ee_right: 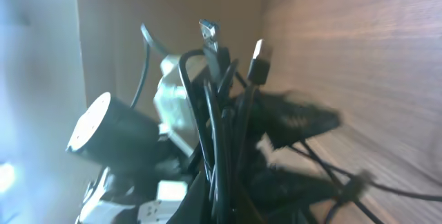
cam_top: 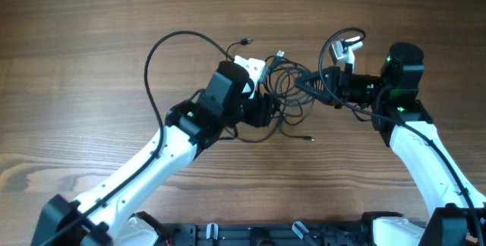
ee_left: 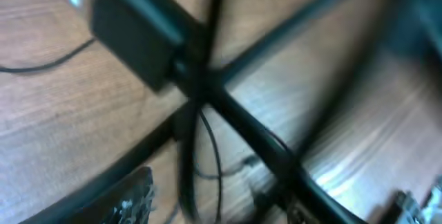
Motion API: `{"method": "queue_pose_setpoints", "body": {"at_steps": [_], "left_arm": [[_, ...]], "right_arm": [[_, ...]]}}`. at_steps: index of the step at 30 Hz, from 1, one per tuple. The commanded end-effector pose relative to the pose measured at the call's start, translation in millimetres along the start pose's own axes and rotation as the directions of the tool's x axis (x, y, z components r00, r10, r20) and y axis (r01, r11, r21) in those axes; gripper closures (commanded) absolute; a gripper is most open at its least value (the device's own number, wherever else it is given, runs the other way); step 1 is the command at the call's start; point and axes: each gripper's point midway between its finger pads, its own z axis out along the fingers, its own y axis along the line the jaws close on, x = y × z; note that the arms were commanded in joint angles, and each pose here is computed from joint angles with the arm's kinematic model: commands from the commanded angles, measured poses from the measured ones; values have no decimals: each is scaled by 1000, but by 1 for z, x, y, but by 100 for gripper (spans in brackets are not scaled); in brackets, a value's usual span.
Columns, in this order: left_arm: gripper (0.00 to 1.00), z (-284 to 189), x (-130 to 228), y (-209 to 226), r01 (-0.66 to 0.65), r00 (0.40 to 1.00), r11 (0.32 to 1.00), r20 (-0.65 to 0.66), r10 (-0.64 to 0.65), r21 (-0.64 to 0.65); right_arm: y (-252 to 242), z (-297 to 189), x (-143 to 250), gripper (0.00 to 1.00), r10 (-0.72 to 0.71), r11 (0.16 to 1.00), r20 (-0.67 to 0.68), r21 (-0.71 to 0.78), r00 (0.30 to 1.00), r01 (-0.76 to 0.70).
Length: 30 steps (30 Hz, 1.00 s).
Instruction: Untangle cables
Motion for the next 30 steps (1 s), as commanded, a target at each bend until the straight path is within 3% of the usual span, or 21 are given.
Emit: {"method": "queue_pose_setpoints", "body": {"at_steps": [1,2,3,7,11,15,18,21,23,26,28,30], "left_arm": [[70,13,-7,17,48,998,995,34,-46,-84],[89,14,-8,22,54,998,993,42,-50,-108],[96,13,-10,33,92,994,982,67,-82,-166],[96,-6,-18,86,275,957,882,201,-211,-382],[96,-27,-13,122,378,924,795,249,-291,-475],[96,-44,-9,154,467,884,721,286,-370,-512],[96,-50,-12,165,509,861,702,310,-404,-498],[96,-49,-21,162,523,852,730,312,-422,-440],[96,-44,-32,150,475,876,797,285,-389,-372],[96,-40,-55,116,315,933,922,251,-257,-227],[96,-48,-74,75,166,956,985,254,-147,-54],[96,-59,-83,47,59,959,997,274,-72,56]], "right_arm": [[7,0,12,96,6,999,-79,-44,997,-10],[7,0,12,96,-2,999,-77,-44,997,-2],[7,-1,10,95,-42,998,-66,-42,997,39],[3,-1,3,95,-189,982,-24,-24,982,189],[-5,-9,-14,95,-244,970,59,38,968,242],[-26,-28,-46,88,-222,967,221,175,950,186],[-65,-47,-68,79,-227,923,355,375,907,85],[-119,-77,-70,71,-171,805,476,572,863,-155],[-154,-106,-58,70,-146,662,541,676,828,-324],[-180,-137,-40,66,-150,491,582,746,799,-451],[-185,-141,-33,53,-145,455,573,763,807,-460],[-180,-128,-33,44,-146,503,505,778,851,-376]]}}
